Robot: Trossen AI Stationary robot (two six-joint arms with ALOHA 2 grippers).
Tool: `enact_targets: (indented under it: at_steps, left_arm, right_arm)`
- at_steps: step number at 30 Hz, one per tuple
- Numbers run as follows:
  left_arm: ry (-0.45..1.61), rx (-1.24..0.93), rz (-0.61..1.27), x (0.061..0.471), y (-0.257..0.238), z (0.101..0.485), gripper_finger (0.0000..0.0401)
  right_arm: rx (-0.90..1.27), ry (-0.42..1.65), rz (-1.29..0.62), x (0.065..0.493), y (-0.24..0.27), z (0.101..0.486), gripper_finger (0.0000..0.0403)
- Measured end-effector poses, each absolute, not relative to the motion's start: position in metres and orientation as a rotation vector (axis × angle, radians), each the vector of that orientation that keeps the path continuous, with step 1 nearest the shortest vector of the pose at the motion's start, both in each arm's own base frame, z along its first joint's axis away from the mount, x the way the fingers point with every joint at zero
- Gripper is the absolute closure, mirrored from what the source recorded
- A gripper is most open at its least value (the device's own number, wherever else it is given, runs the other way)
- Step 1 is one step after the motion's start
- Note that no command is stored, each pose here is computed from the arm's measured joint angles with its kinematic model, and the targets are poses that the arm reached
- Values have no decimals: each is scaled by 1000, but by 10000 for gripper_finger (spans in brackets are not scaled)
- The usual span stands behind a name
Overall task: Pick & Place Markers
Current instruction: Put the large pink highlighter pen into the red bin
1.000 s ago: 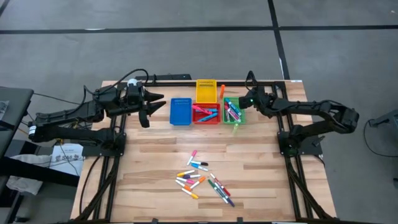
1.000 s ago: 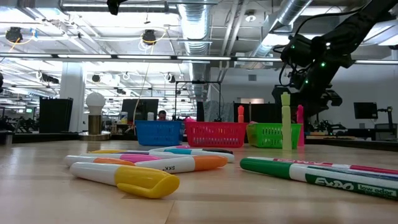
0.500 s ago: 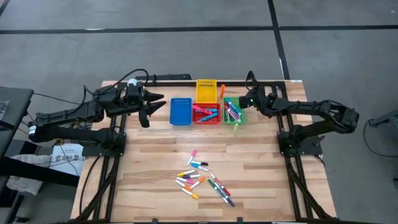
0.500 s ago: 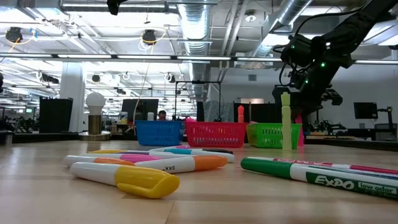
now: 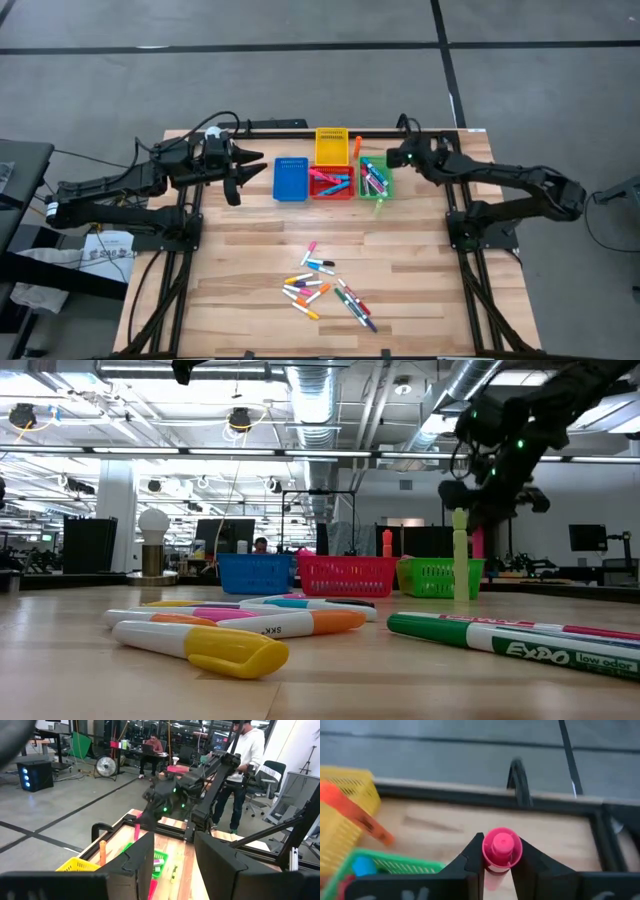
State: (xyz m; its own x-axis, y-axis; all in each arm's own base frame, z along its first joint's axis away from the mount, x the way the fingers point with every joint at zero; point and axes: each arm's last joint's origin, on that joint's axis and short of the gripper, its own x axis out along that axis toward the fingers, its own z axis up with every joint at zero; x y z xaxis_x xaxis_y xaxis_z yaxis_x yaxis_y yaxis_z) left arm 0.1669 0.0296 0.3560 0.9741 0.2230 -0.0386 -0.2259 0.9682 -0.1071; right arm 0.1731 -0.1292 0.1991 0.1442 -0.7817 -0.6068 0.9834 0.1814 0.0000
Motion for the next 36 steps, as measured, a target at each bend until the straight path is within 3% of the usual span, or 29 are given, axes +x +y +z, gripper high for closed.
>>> enact_targets:
  at_steps: [11, 22, 30, 36]
  left_arm:
    - [29, -112, 227, 167, 30, 356, 261]
    - [29, -112, 227, 167, 30, 356, 261]
    - [46, -113, 228, 167, 30, 354, 261]
    - [89, -115, 230, 166, 29, 350, 261]
  right_arm:
    - [382, 442, -1230, 179, -115, 276, 352]
    - [275, 457, -951, 257, -86, 320, 352]
    - [188, 765, -824, 325, -83, 306, 352]
    - [199, 871, -680, 365, -88, 287, 352]
